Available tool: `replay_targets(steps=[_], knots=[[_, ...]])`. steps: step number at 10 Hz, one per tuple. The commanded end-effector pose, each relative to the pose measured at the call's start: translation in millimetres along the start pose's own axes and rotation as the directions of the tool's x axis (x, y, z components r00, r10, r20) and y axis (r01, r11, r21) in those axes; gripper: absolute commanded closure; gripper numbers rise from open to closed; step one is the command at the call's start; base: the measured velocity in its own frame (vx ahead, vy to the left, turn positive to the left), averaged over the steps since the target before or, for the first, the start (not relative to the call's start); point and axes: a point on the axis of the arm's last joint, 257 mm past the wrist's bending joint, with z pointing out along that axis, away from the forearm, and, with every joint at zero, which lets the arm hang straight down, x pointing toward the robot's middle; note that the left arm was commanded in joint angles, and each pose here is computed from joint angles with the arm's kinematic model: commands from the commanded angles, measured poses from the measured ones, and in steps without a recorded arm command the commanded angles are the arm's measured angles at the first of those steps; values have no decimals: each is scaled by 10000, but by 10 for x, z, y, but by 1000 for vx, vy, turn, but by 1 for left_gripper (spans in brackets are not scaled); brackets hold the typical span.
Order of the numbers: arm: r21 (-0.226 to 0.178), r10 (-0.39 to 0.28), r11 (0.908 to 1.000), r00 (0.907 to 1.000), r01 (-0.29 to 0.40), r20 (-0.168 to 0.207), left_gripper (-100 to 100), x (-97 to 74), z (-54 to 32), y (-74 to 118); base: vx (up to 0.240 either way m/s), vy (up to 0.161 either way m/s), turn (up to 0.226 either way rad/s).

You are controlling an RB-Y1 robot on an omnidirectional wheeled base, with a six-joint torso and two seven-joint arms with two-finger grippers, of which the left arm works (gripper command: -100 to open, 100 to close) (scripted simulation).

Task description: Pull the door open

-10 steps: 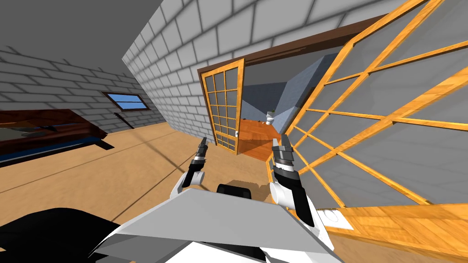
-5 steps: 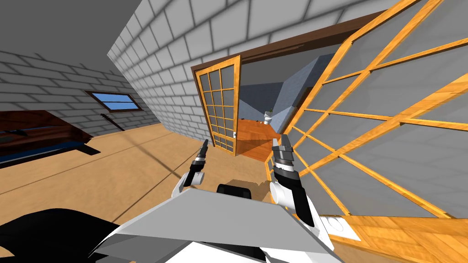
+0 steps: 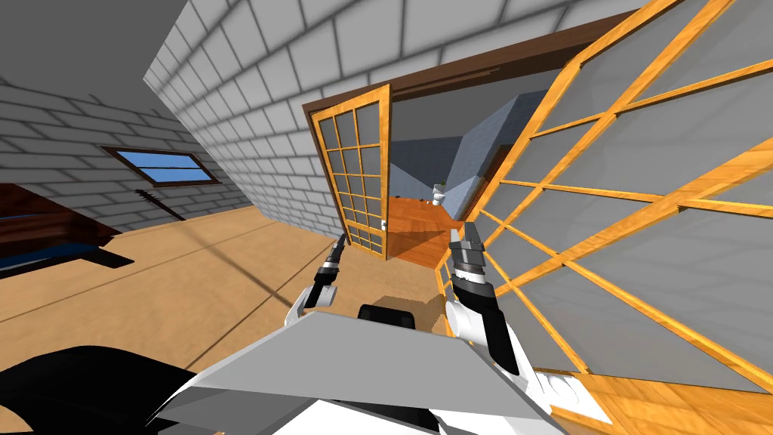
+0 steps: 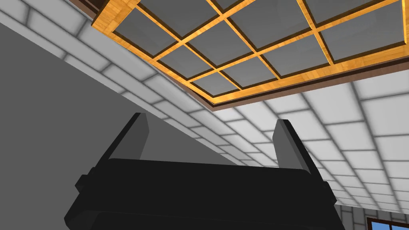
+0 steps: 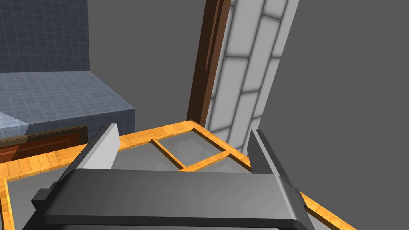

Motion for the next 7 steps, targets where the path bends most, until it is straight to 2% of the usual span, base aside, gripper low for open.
replay_targets(steps=[1, 4, 7], knots=[[-125, 500, 9987, 9987, -501, -106, -100, 40, -38, 107, 109, -33, -81], [-356, 1361, 9899, 9901, -1373, -338, -100, 106, -100, 307, 111, -19, -69], [-557, 2196, 9732, 9737, -2230, -604, -100, 170, -171, 506, 101, -24, -78]])
